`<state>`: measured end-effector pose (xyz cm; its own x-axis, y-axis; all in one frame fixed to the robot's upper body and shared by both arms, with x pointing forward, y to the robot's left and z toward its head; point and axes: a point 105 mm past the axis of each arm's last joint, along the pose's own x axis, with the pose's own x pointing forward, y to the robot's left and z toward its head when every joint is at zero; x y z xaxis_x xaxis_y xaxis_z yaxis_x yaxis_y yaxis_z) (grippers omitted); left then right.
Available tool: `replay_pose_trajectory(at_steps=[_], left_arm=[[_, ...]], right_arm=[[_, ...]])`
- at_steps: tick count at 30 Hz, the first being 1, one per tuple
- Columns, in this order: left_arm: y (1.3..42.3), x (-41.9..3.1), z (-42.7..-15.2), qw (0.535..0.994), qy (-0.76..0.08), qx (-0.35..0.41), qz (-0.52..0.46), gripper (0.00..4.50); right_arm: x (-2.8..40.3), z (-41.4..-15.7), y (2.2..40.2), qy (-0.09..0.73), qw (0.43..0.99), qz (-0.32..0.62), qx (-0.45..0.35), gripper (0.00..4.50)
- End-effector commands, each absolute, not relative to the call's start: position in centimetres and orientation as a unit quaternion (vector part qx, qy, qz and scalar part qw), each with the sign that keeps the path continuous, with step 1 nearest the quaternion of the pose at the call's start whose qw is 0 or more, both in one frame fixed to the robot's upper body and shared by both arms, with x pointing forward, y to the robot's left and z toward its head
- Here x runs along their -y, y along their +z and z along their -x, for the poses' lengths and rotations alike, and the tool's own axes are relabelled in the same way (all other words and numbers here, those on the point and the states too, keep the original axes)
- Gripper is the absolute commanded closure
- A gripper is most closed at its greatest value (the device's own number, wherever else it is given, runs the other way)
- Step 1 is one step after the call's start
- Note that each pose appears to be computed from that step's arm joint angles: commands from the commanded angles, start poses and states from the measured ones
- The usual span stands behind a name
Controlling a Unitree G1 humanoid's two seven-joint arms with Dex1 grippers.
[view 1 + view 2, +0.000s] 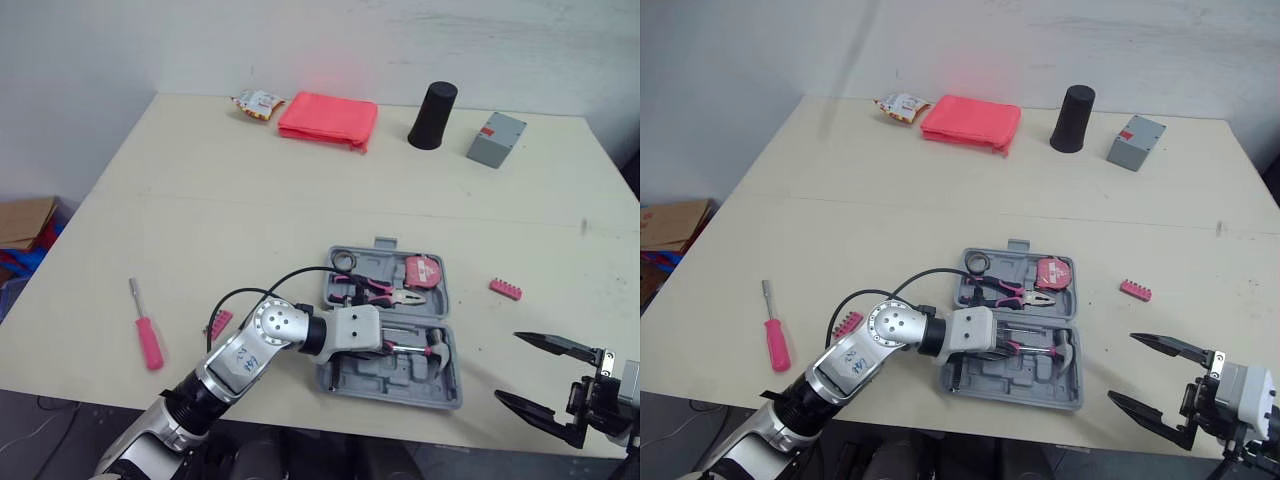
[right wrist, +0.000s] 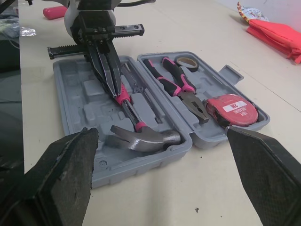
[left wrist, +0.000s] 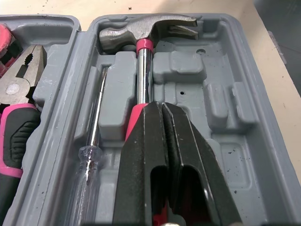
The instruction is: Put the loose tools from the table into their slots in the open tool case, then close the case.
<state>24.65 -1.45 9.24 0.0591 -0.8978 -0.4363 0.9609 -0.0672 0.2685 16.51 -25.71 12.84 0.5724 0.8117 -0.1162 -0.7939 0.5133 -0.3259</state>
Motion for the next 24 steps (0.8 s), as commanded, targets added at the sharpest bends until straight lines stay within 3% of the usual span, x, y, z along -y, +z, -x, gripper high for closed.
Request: replay_pose_trajectory(at_steps=[1, 5, 8, 11, 24], left_arm=[[7.4, 0.7, -25.2, 0.693, -0.663, -0.1, -0.264, 4.46], [7.0, 1.0, -25.7, 0.721, -0.645, -0.123, -0.224, 4.46], [5.0, 0.3, -25.6, 0.728, -0.628, -0.184, -0.203, 4.46], [2.8, -0.7, -25.1, 0.72, -0.616, -0.24, -0.21, 4.46], [-1.7, -1.6, -24.7, 0.717, -0.567, -0.343, -0.217, 4.46]], right_arm=[[25.5, -16.4, 13.3, 0.46, 0.869, 0.18, 0.037, 0.0], [25.4, -16.4, 13.2, 0.458, 0.87, 0.179, 0.039, 0.0], [25.3, -16.4, 13.2, 0.458, 0.87, 0.178, 0.039, 0.0], [25.2, -16.4, 13.1, 0.457, 0.871, 0.176, 0.04, 0.0], [24.9, -16.8, 13.2, 0.452, 0.873, 0.176, 0.046, 0.0]])
